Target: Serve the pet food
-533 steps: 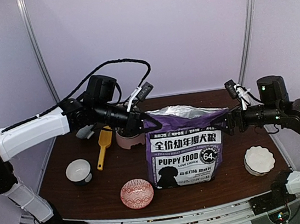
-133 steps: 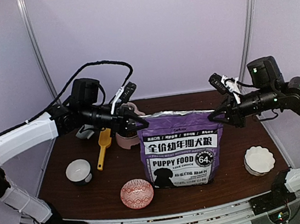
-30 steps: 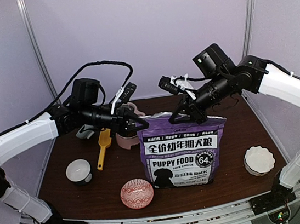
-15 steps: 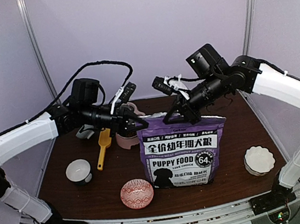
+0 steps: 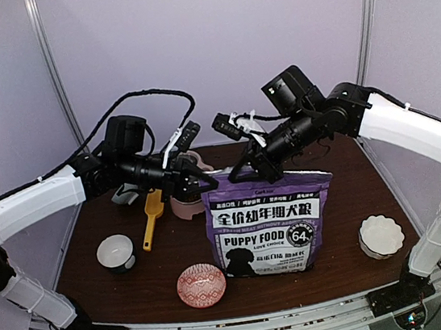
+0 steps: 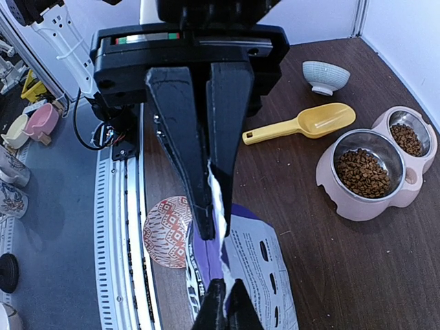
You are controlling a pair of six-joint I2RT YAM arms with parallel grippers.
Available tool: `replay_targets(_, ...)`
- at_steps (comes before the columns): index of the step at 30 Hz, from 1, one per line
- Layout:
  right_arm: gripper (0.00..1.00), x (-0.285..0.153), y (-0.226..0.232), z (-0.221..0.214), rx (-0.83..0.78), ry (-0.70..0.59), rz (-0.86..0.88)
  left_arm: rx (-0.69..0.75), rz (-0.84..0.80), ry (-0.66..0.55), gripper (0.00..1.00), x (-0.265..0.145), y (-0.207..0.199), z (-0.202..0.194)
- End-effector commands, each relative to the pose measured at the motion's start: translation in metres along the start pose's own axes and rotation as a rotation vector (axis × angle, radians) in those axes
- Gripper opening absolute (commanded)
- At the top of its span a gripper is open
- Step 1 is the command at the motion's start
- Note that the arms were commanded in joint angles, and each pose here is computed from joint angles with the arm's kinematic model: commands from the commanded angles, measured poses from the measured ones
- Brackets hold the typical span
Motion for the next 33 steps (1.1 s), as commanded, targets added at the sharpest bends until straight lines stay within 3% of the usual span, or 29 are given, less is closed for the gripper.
replay_targets(1, 0.00, -0.003, 0.001, 0.006, -0.018, -0.024, -0.018, 0.045, -0.006, -0.045, 0.00, -0.004, -0.003, 0.014)
replay_targets(2, 0.02, -0.004, 0.002, 0.006, -0.016, -0.025, -0.019, 0.045, -0.003, -0.045, 0.00, -0.005, -0.003, 0.014)
replay_targets(4, 0.28, -0.005, 0.001, 0.006, -0.012, -0.033, -0.027, 0.047, 0.002, -0.045, 0.00, -0.005, -0.003, 0.016)
replay_targets(6, 0.54, -0.008, 0.002, 0.008, -0.010, -0.053, -0.038, 0.049, 0.024, -0.043, 0.24, -0.007, -0.001, 0.017)
replay_targets(8, 0.72, -0.014, 0.002, 0.010, -0.006, -0.084, -0.060, 0.059, 0.062, -0.047, 0.50, -0.010, 0.000, 0.019)
replay_targets(12, 0.93, -0.034, -0.006, 0.017, 0.034, -0.174, -0.178, 0.090, 0.153, -0.078, 0.73, -0.022, -0.001, 0.032)
replay_targets(13, 0.96, -0.041, -0.009, 0.018, 0.052, -0.197, -0.217, 0.094, 0.177, -0.091, 0.83, -0.027, -0.001, 0.036)
replay_targets(16, 1.00, -0.063, -0.022, 0.021, 0.125, -0.267, -0.312, 0.093, 0.258, -0.151, 0.93, -0.042, -0.001, 0.050)
replay_targets(20, 1.00, -0.096, -0.044, 0.017, 0.256, -0.352, -0.441, 0.078, 0.427, -0.213, 0.97, -0.062, 0.010, 0.062)
replay_targets(23, 1.00, -0.114, -0.071, 0.000, 0.388, -0.389, -0.544, -0.018, 0.598, -0.217, 0.98, -0.085, 0.039, 0.056)
replay_targets(27, 1.00, -0.128, -0.115, -0.045, 0.568, -0.412, -0.677, -0.194, 0.818, -0.218, 0.98, -0.130, 0.088, 0.016)
replay_targets(33, 1.00, -0.153, -0.173, -0.125, 0.736, -0.418, -0.888, -0.450, 1.135, -0.263, 0.98, -0.220, 0.149, -0.086)
Point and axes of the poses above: each gripper's point midway between its finger pads, its own x axis out along the fingers, its own y axis along the line the jaws close on, z = x × y, the point moved 5 cm from there along -x, back along the fingers, and after that the axes turned 5 degrees about x, right-handed, at the moved point
